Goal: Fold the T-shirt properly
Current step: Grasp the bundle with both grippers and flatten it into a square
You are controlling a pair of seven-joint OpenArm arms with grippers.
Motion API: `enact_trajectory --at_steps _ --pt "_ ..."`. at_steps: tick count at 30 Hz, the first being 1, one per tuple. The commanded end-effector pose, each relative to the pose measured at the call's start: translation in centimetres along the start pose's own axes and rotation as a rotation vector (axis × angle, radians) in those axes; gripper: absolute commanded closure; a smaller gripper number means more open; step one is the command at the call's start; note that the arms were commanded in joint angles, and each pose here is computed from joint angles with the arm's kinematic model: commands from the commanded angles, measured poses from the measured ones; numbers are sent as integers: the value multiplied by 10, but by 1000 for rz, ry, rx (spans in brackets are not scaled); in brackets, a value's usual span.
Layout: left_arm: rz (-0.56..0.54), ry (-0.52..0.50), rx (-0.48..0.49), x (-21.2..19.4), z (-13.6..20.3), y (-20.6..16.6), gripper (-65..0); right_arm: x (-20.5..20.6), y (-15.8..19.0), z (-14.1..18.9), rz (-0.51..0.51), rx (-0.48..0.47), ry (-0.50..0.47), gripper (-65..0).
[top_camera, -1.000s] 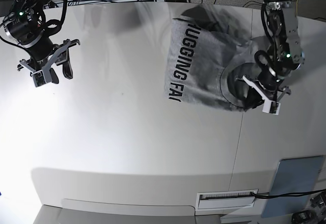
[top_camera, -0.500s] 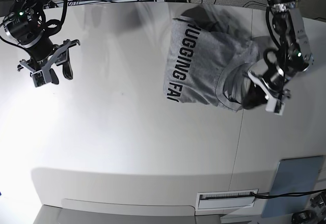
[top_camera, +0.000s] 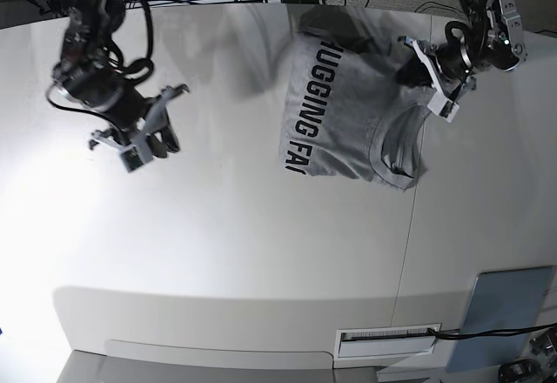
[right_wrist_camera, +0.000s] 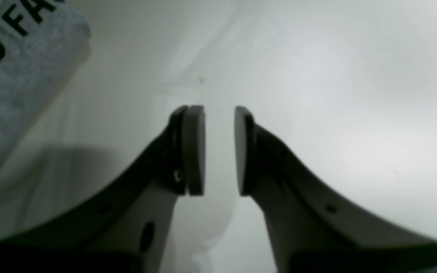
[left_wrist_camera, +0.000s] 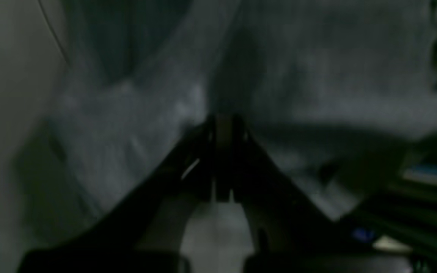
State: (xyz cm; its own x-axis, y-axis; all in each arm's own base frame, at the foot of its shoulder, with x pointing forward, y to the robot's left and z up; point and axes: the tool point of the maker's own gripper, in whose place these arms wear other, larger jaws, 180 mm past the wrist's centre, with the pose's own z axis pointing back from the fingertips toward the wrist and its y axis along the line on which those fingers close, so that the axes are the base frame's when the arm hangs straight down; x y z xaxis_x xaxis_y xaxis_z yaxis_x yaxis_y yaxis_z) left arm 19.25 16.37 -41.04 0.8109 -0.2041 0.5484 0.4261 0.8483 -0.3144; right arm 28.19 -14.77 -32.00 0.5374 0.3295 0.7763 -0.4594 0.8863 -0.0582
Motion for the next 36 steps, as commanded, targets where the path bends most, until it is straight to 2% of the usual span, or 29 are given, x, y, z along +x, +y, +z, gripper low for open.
enact_trajectory --at_steps 1,7,13,19,26,30,33,36 --pt "-19 -12 -3 7 5 1 -2 15 1 -4 8 4 -52 -112" --pt "9 4 -80 0 13 -9 -2 41 33 -50 8 118 -76 -104" --pt "-4 61 -100 -6 23 -5 -2 76 71 -93 19 226 -98 -102" --pt "18 102 -206 -12 28 -22 -2 98 102 -116 25 298 -102 -74" --pt "55 -9 -320 8 32 -43 -2 101 131 -134 29 376 -109 -74" --pt "64 13 -348 2 24 -52 -2 98 148 -137 63 390 -85 -74" --pt "39 109 -301 -18 11 -47 -2 87 158 -140 116 384 -24 -66" --pt "6 94 -198 -17 4 -30 -2 72 161 -141 146 380 47 -19"
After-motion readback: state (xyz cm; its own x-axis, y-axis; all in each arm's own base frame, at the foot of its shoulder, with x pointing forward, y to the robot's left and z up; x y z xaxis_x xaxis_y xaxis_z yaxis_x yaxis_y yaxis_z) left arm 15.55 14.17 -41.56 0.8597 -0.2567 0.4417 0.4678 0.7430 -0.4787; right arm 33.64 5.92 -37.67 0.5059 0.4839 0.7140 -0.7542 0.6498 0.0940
